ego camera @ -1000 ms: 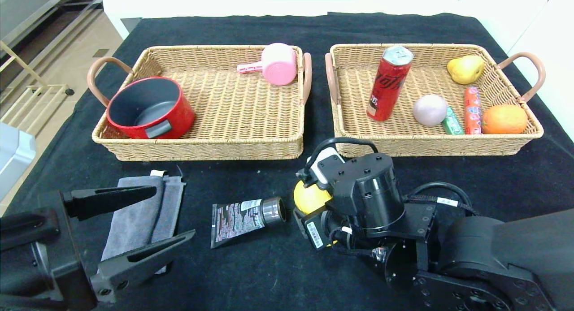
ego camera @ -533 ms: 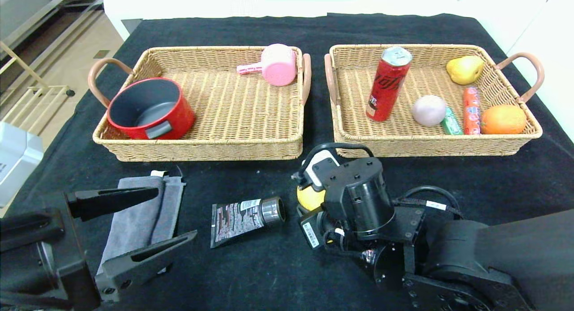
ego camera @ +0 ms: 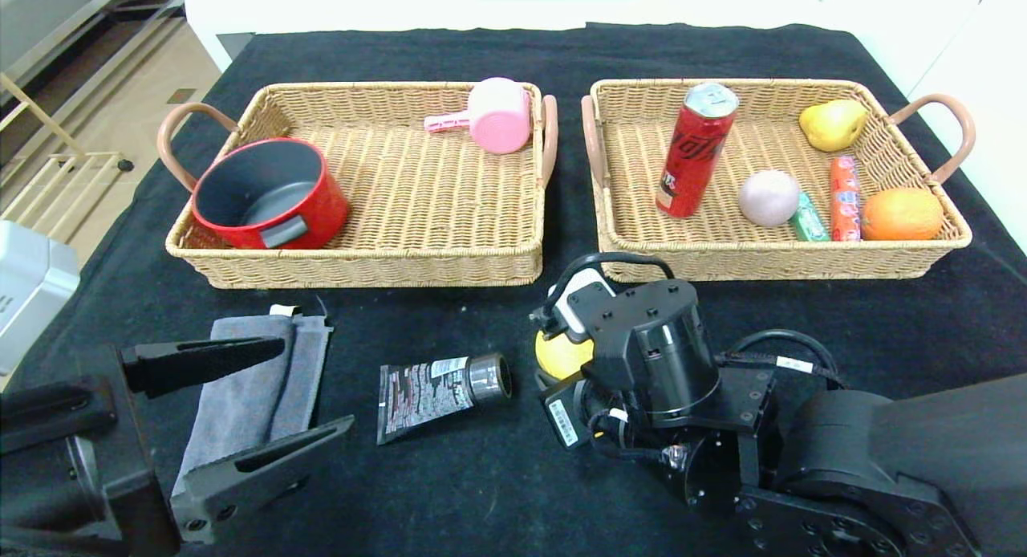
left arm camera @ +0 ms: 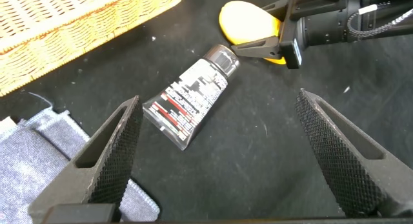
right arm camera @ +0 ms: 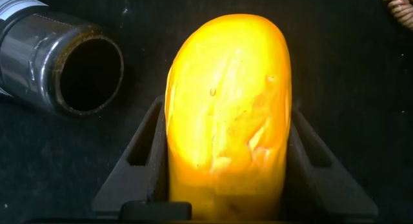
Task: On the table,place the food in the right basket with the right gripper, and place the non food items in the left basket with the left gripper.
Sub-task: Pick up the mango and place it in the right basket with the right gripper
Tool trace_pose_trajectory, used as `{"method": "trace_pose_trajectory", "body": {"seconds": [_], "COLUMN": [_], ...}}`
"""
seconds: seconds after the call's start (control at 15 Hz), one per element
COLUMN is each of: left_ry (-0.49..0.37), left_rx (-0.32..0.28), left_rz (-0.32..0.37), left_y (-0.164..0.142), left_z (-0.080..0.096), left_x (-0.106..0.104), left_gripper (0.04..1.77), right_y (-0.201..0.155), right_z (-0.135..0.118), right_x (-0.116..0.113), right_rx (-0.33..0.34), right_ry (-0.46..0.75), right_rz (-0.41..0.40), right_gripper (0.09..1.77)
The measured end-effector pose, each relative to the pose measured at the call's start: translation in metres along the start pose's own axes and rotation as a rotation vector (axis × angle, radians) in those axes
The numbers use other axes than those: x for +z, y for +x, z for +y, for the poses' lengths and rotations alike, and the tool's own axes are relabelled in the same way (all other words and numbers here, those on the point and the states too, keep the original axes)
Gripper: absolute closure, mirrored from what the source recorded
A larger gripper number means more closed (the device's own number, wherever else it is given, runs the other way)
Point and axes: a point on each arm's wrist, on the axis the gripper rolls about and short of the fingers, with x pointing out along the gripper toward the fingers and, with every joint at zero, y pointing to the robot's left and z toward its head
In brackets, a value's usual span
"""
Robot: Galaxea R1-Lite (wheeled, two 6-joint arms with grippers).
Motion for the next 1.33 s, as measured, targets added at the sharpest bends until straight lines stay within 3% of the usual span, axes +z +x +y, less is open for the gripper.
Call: {"method": "trace_pose_trajectory", "body": {"seconds": [0.33,0.8,1.33], "left_ry": [0.0,-0.003,-0.001], "left_rx": [0.0,-0.001,-0.003], "left_rz": [0.004,0.014,0.027], "left_y": [0.001,0.003,0.005], "left_z": [0.0,0.001,0.001], "left_x": [-0.001,-0.002,-0.004], "left_gripper": [0.09,0.09,0.09], "right_y": [-0.006,-0.036,-0.077], "right_z": [-0.002,-0.011,-0.055], "right_x": [0.003,0.022,0.028], "right_rx": [0.001,0.016,-0.051], "right_ry": [0.004,0.032,0.068], "right_rz": [-0.008,-0.08,-0.092], "right_gripper": [0.86,0.86,0.86]}}
